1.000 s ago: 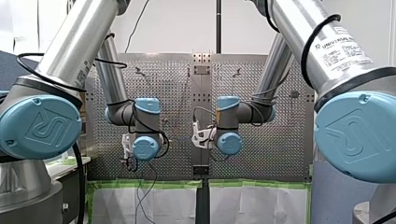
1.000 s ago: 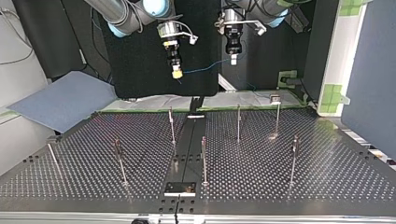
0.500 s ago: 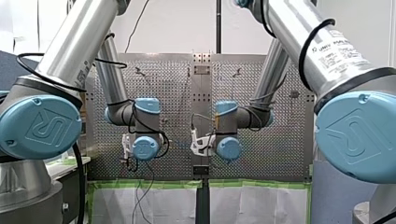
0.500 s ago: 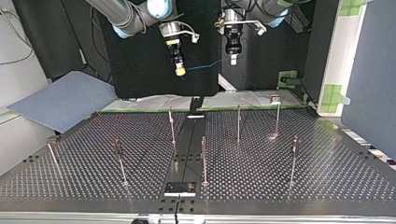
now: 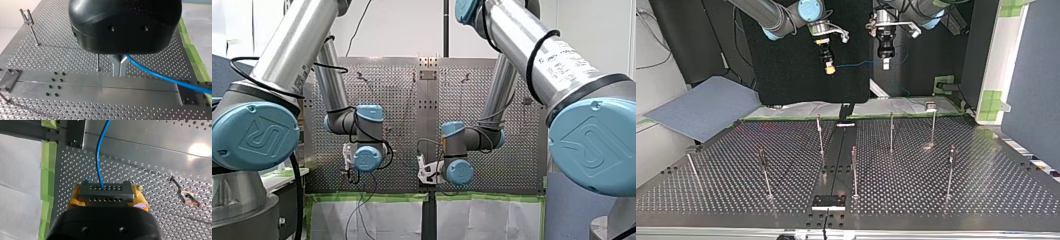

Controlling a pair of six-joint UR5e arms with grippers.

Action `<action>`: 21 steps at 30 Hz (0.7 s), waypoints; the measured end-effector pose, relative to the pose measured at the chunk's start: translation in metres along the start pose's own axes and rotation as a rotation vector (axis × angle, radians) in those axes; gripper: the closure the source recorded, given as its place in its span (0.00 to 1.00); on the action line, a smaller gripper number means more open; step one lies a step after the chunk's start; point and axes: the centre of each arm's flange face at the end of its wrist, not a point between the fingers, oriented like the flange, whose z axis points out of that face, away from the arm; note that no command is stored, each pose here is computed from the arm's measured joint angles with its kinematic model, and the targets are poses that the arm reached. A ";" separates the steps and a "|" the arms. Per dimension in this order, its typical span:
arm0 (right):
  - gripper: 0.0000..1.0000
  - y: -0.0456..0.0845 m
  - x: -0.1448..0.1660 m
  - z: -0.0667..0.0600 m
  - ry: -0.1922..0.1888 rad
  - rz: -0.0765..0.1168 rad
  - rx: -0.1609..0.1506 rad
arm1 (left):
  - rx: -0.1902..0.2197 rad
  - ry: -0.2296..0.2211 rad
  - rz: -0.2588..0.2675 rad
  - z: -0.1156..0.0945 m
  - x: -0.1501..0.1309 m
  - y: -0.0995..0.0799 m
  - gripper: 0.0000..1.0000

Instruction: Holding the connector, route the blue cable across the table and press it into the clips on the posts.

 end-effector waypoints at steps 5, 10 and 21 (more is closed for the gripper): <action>1.00 0.000 0.000 0.000 0.000 0.000 0.000 | 0.025 0.021 0.027 -0.009 -0.003 0.003 0.98; 1.00 0.000 0.000 0.000 -0.001 0.000 0.000 | 0.048 0.059 0.054 -0.017 -0.003 0.006 0.98; 1.00 0.000 0.000 0.000 -0.001 0.000 0.000 | 0.052 0.077 0.066 -0.019 -0.001 0.007 0.98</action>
